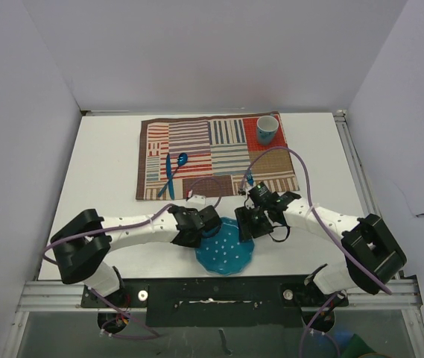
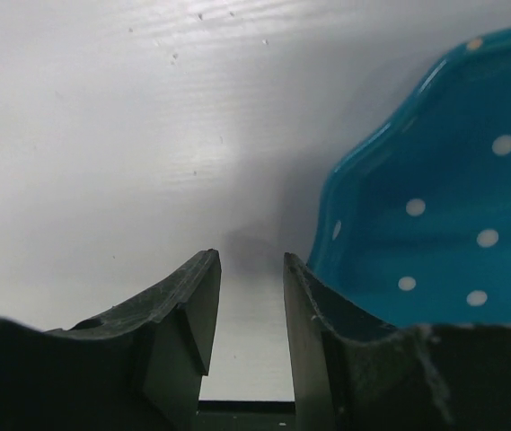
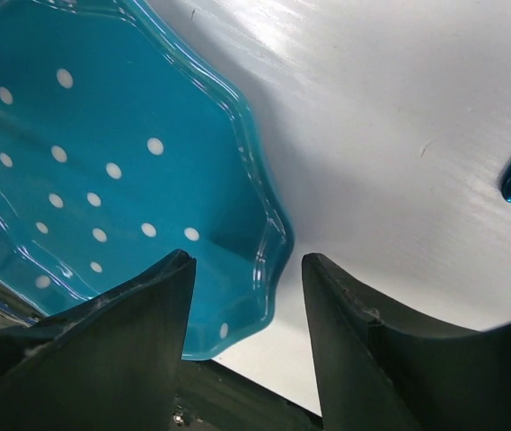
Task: Set the dinner table for one person
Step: Pick up the plate at the center of the board.
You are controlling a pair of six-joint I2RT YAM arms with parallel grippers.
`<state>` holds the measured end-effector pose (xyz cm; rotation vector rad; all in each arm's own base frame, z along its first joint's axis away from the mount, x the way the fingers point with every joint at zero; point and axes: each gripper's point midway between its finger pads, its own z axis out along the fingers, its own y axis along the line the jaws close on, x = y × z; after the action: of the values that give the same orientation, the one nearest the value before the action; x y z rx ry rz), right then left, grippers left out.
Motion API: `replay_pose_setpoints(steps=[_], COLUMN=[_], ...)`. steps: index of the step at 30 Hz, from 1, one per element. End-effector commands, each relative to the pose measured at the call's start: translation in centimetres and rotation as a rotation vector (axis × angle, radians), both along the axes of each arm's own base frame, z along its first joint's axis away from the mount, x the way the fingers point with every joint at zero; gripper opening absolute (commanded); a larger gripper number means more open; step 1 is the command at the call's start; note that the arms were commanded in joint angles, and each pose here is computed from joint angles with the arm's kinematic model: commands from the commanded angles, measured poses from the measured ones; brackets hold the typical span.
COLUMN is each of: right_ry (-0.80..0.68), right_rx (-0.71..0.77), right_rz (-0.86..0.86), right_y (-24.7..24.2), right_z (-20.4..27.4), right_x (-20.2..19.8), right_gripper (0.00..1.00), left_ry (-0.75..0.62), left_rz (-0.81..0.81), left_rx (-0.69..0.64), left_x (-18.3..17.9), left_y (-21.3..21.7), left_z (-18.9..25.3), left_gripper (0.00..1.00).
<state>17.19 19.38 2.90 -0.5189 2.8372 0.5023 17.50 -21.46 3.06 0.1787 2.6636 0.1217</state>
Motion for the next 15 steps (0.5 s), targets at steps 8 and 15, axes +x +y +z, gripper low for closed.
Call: replay_pose_setpoints(steps=[8,15], right_ry=[-0.004,-0.001], right_rx=[0.002,0.006], right_rz=[0.010,0.014], right_y=[1.1,1.5], right_z=[0.2,0.3], right_x=[0.3,0.1], right_gripper=[0.42,0.36], left_ry=[-0.069,-0.088], left_rz=[0.063,0.080], left_rx=[-0.061,-0.190], left_x=[-1.4,-2.7], left_y=[0.2,-0.6], left_z=[3.4,5.0], left_gripper=[0.35,0.35])
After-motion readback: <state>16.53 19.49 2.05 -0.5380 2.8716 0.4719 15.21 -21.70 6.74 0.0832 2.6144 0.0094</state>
